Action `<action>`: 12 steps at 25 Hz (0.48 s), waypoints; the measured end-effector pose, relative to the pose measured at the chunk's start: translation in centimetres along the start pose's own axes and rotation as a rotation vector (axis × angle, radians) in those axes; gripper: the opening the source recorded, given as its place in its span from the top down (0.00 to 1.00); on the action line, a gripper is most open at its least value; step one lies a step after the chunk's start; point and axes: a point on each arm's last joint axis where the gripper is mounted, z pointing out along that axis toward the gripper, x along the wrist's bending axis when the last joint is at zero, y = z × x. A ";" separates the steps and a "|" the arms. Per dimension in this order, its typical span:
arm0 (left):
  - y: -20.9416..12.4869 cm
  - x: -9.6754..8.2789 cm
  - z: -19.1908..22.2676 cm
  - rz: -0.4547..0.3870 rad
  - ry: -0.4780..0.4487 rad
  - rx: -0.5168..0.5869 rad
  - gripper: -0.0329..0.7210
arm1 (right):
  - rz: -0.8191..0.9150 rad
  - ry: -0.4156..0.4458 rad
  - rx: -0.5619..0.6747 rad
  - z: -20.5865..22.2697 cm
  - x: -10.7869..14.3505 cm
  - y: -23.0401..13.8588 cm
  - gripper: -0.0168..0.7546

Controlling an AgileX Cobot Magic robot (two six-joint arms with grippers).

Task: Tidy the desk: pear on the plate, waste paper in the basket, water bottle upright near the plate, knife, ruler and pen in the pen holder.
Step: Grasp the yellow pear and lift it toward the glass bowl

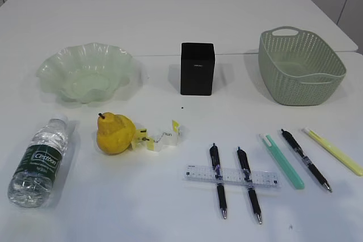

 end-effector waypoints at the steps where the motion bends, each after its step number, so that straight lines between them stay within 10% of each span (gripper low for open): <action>1: 0.5 -0.1 0.2 0.002 -0.009 0.018 0.41 | -0.001 0.006 0.020 0.4 0.0 0.2 0.44; 12: 8.0 -1.7 2.3 -0.007 -0.105 0.071 0.41 | -0.038 0.070 0.190 3.2 0.1 1.3 0.44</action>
